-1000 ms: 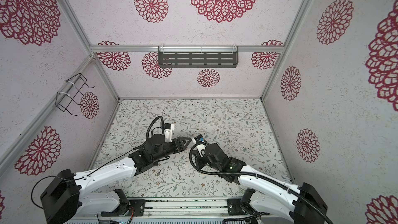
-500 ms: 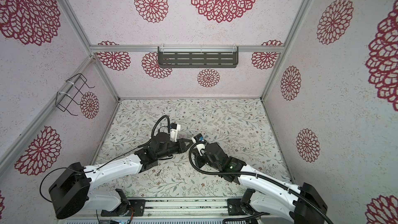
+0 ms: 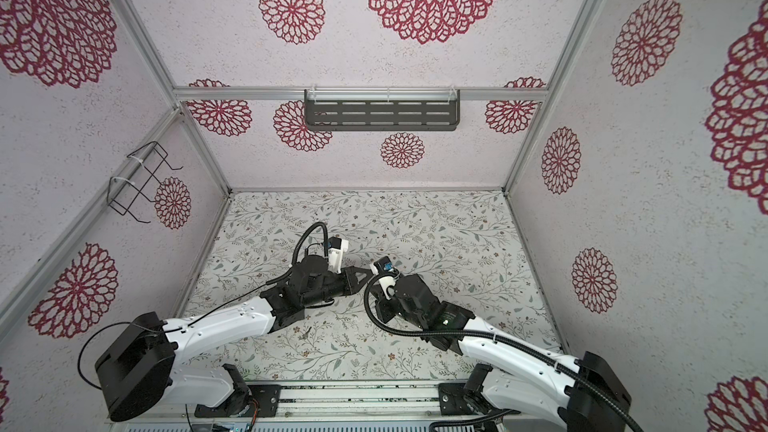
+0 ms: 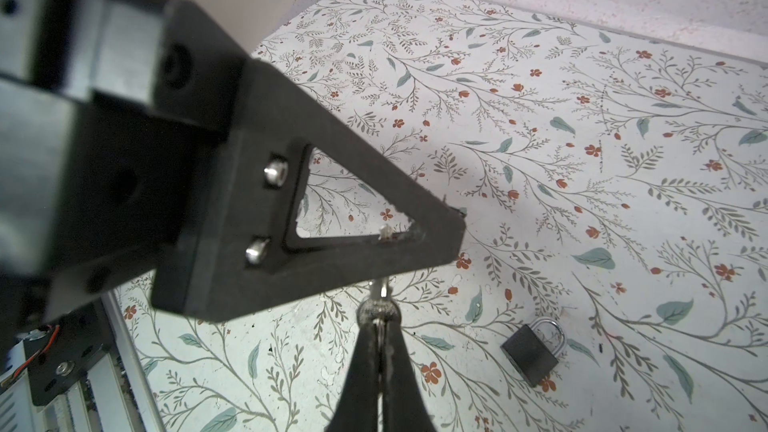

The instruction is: Unlock with the key

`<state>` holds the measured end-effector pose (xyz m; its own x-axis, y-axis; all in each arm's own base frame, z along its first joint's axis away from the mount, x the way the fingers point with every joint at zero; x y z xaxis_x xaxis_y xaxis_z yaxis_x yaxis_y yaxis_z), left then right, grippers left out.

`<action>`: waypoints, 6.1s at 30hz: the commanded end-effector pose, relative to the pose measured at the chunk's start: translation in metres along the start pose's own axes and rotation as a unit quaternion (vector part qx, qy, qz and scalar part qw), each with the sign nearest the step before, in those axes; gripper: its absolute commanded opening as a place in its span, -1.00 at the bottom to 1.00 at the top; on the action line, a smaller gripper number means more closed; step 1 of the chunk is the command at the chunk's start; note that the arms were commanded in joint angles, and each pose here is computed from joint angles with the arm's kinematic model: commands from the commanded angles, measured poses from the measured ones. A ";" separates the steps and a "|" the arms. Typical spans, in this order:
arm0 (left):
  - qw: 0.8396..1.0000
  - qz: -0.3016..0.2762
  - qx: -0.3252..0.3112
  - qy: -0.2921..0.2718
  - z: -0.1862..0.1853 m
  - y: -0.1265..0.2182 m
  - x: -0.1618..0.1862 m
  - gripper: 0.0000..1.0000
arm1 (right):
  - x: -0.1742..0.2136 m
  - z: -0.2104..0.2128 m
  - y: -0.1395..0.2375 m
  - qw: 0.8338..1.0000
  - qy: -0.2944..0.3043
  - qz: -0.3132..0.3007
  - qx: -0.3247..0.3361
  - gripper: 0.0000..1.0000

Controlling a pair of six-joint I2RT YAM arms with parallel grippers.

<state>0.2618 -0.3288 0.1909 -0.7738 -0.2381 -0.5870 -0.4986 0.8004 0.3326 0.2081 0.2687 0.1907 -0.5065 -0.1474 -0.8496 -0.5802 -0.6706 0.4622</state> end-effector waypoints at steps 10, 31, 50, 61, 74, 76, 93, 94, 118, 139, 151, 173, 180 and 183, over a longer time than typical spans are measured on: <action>0.996 -0.059 0.036 -0.062 -0.023 0.016 -0.037 -1.00 | -0.039 0.013 0.026 0.998 -0.035 -0.044 -0.032 -0.13; 0.964 -0.151 0.169 -0.139 -0.076 0.045 -0.077 -1.00 | -0.092 0.026 0.052 0.936 -0.201 -0.117 -0.264 -0.07; 0.962 -0.143 0.180 -0.145 -0.079 0.044 -0.077 -1.00 | -0.108 0.025 0.053 0.911 -0.220 -0.144 -0.317 -0.35; 0.961 -0.149 0.181 -0.144 -0.079 0.044 -0.078 -1.00 | -0.100 0.023 0.045 0.907 -0.234 -0.130 -0.325 -0.49; 0.961 -0.148 0.188 -0.138 -0.079 0.041 -0.079 -1.00 | -0.101 0.022 0.049 0.898 -0.238 -0.137 -0.343 -0.64; 0.961 -0.144 0.190 -0.137 -0.080 0.040 -0.078 -1.00 | -0.104 0.022 0.051 0.896 -0.237 -0.142 -0.347 -0.62; 0.963 -0.130 0.188 -0.143 -0.079 0.035 -0.075 -1.00 | -0.107 0.019 0.048 0.890 -0.245 -0.146 -0.356 -0.69; 0.963 -0.129 0.188 -0.143 -0.079 0.036 -0.075 -1.00 | -0.106 0.019 0.047 0.890 -0.246 -0.144 -0.356 -0.68; 0.962 -0.146 0.175 -0.148 -0.079 0.043 -0.081 -1.00 | -0.089 0.014 0.039 0.894 -0.261 -0.122 -0.344 -0.63; 0.961 -0.127 0.195 -0.147 -0.086 0.041 -0.077 -1.00 | -0.101 0.014 0.041 0.890 -0.250 -0.141 -0.356 -0.66; 0.963 -0.137 0.180 -0.146 -0.083 0.042 -0.081 -1.00 | -0.096 0.010 0.041 0.891 -0.256 -0.141 -0.348 -1.00; 0.992 -0.027 -0.112 -0.059 0.017 0.015 -0.060 0.27 | 0.001 -0.061 0.045 0.931 -0.354 -0.031 -0.086 -1.00; 0.970 0.075 -0.216 -0.081 0.045 -0.011 -0.019 0.26 | 0.056 -0.096 0.048 0.912 -0.408 0.006 0.040 -1.00; 0.957 0.112 -0.247 -0.098 0.052 -0.024 -0.004 0.21 | 0.070 -0.104 0.048 0.903 -0.424 0.010 0.064 -1.00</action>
<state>0.3074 -0.3250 0.1698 -0.7875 -0.0467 -0.6146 -0.5325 0.5537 0.6403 0.2101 0.1675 0.1409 -0.8186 0.4349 -0.3751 -0.5731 -0.6614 0.4839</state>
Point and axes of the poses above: each gripper's point midway between its finger pads, its own y axis back along the fingers, its own z axis along the line the jaws close on, x = y × z, the point moved 1 cm from there along y, back along the fingers, and after that the axes turned 5 degrees about -y, right-handed, at the moved point
